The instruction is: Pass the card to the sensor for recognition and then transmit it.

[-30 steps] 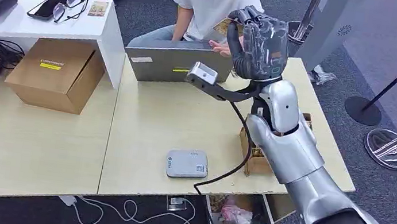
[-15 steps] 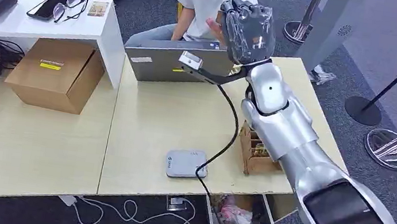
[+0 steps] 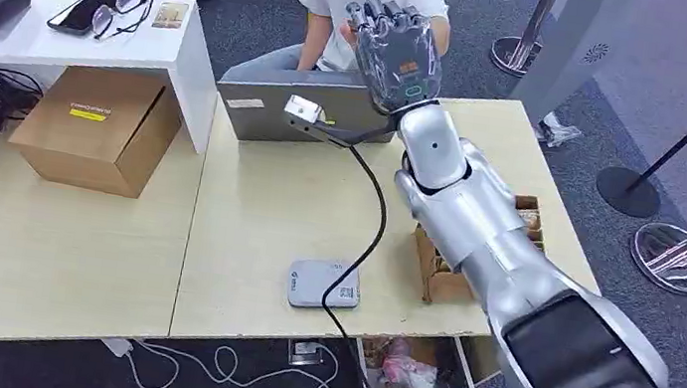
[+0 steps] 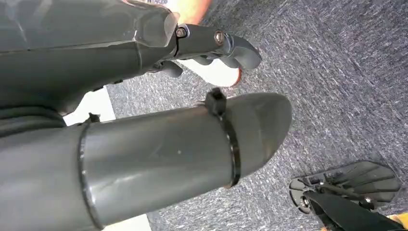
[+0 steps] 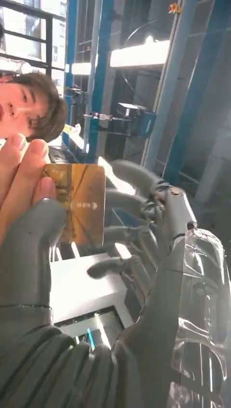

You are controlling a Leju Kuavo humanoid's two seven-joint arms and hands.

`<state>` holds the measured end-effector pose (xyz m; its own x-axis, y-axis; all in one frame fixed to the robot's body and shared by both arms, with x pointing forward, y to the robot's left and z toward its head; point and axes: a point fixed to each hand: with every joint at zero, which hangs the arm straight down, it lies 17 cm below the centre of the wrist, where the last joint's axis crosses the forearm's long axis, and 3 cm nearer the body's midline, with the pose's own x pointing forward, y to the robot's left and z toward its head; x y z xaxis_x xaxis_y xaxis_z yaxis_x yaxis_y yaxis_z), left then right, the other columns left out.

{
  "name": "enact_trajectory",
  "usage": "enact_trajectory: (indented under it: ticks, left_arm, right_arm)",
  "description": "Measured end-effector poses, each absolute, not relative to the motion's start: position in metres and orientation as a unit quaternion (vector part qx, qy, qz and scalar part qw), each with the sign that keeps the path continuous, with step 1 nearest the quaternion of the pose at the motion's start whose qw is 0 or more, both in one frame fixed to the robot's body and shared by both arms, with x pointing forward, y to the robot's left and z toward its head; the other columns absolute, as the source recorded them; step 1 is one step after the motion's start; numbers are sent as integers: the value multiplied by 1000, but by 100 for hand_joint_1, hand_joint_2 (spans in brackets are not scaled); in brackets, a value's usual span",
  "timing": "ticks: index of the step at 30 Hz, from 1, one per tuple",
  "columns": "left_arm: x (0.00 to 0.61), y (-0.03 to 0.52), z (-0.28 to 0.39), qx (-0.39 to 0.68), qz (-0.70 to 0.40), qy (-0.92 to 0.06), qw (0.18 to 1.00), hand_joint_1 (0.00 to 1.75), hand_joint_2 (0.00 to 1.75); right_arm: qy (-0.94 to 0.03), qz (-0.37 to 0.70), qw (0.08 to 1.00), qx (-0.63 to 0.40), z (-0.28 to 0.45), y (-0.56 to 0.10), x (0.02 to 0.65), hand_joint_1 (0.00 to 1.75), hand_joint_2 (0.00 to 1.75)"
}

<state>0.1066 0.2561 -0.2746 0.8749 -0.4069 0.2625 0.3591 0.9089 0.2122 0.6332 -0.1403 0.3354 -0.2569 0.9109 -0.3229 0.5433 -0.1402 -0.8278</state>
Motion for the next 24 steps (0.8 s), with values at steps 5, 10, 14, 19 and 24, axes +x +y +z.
enact_trajectory:
  ticks: [5, 10, 14, 19, 24]
  left_arm:
    - [107, 257, -275, 81, -199, -153, 965, 0, 0]
    - [107, 257, -275, 84, -198, -153, 965, 0, 0]
    - [106, 258, -275, 87, -193, -153, 965, 0, 0]
    - [103, 256, -274, 94, -180, -157, 966, 0, 0]
    - [98, 254, -275, 94, -172, -156, 968, 0, 0]
  right_arm:
    - [-645, 475, 194, -566, 338, -137, 631, 0, 0]
    - [-669, 460, 196, -550, 344, -129, 626, 0, 0]
    - [-707, 437, 212, -514, 347, -120, 617, 0, 0]
    - [-795, 364, 291, -389, 345, -102, 592, 0, 0]
    - [-843, 308, 318, -304, 354, -86, 560, 0, 0]
